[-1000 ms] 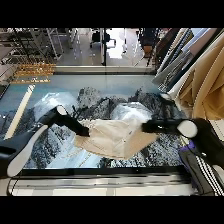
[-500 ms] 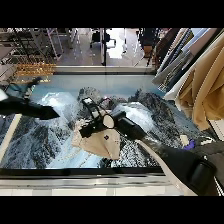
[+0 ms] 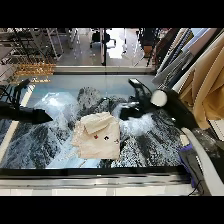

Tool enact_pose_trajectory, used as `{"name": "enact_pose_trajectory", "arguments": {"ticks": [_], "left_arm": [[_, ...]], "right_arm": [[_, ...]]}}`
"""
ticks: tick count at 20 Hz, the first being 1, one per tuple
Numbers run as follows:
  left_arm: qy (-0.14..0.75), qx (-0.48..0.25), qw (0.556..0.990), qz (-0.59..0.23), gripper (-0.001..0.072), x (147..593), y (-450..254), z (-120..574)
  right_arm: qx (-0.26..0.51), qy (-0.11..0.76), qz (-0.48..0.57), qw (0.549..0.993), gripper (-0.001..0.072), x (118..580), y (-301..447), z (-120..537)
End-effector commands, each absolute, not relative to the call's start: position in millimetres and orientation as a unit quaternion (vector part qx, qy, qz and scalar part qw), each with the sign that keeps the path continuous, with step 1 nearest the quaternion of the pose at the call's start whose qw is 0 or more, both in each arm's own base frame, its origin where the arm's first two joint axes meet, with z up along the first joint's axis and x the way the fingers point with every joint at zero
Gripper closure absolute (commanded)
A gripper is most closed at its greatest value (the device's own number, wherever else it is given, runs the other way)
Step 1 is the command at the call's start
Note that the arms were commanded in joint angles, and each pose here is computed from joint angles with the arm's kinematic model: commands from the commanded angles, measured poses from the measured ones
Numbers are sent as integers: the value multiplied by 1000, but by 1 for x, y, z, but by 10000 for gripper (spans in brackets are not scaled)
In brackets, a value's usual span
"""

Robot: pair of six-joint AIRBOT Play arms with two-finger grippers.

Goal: Fold the clothes and pants, and hang the long-sleeved shirts on hangers.

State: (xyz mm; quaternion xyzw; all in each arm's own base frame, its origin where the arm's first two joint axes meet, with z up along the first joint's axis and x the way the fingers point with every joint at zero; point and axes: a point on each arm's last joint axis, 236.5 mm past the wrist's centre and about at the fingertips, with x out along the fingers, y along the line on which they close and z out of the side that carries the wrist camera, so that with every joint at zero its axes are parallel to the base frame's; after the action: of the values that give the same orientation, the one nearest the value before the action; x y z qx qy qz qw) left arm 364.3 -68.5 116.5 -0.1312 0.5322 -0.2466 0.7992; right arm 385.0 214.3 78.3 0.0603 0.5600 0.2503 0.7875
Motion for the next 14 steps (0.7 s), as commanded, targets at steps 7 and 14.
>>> {"name": "enact_pose_trajectory", "arguments": {"ticks": [7, 14], "left_arm": [[580, -133, 754, -278, 694, 362, -100, 70], [597, -123, 734, -299, 694, 349, -113, 68]], "right_arm": [[320, 601, 279, 678, 54, 342, 223, -63], [336, 630, 339, 612, 173, 379, 303, -85]]}}
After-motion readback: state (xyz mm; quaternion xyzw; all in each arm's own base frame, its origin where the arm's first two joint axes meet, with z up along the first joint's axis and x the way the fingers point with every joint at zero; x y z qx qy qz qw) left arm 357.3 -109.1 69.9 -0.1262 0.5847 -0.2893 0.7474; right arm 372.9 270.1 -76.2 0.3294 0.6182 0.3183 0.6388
